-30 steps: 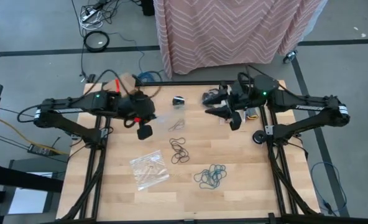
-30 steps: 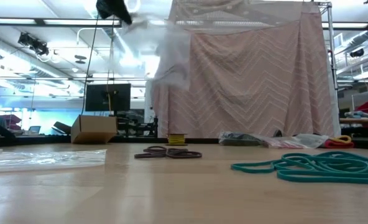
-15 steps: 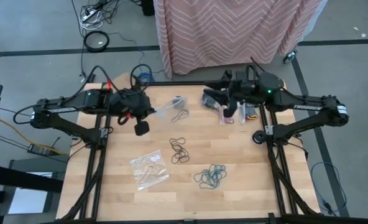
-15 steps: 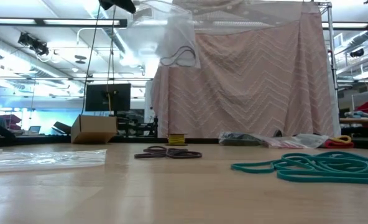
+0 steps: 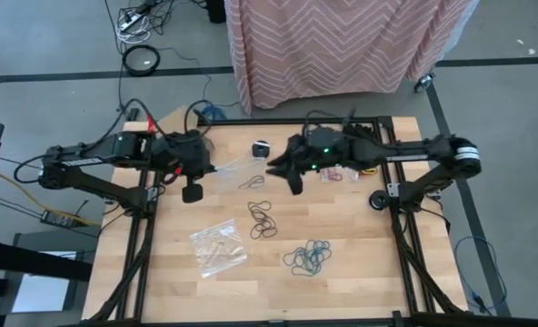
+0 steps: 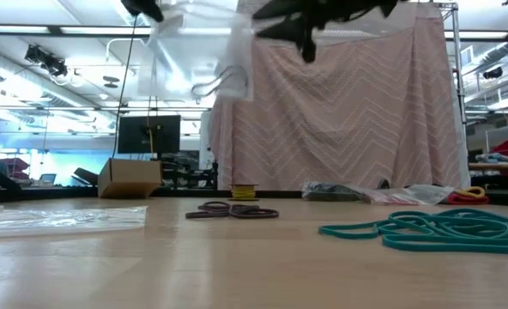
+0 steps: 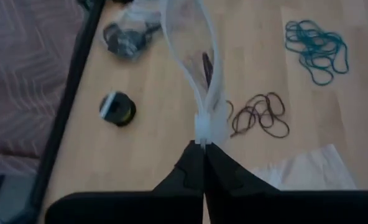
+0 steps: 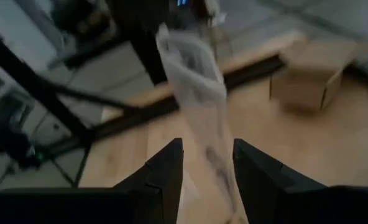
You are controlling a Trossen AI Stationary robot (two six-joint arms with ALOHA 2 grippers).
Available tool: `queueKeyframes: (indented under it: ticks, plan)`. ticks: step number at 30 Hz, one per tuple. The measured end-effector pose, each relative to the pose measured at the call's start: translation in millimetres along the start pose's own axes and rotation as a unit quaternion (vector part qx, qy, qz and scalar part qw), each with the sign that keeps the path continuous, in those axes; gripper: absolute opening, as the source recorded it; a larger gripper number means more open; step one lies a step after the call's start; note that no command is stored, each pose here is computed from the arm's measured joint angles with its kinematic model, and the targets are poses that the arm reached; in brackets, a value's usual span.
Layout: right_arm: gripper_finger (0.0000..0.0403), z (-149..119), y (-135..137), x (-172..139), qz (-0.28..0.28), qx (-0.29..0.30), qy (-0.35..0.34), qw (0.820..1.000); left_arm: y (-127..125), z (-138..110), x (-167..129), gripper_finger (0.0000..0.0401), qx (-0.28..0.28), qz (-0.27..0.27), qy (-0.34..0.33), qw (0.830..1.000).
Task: Sort rubber bands
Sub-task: Put the violet rubber band into the transparent bag
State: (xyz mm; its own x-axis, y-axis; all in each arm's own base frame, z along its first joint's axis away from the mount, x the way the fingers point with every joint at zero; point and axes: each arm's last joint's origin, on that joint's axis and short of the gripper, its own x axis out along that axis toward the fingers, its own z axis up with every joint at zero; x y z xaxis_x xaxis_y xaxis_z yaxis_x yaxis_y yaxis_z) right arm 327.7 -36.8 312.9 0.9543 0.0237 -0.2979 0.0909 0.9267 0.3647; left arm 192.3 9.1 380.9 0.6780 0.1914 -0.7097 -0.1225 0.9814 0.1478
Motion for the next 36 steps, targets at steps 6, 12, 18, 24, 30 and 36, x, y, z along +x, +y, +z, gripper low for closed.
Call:
queueKeyframes:
  ticks: [6, 12, 18, 24, 30, 36]
  plan:
    - [0.0123, -32.4, -14.7, 34.9, 0.011, -0.011, 0.088, 0.996, -7.8, -15.2, 28.0, 0.0, -0.019, -0.04, 0.013, 0.999]
    - [0.0121, -71.9, -29.7, 61.0, 0.009, -0.03, 0.193, 0.981, -12.0, -23.2, 44.6, 0.0, -0.034, -0.056, 0.014, 0.998]
    - [0.0121, -108.7, -36.7, 82.0, 0.023, -0.028, 0.268, 0.963, -10.8, -30.7, 37.0, 0.0, -0.038, -0.054, 0.036, 0.997]
    - [0.0121, -125.2, -44.7, 92.4, -0.021, -0.042, 0.283, 0.958, -7.0, -46.9, 19.9, 0.0, -0.044, -0.034, 0.074, 0.996]
    - [0.0121, -132.7, -45.7, 104.2, -0.01, -0.066, 0.263, 0.963, -3.6, -53.0, 5.5, 0.0, -0.049, -0.018, 0.06, 0.997]
    - [0.0121, -146.1, -35.9, 116.1, 0.008, -0.112, 0.25, 0.962, -1.7, -56.3, -4.5, 0.0, -0.062, -0.015, 0.042, 0.997]
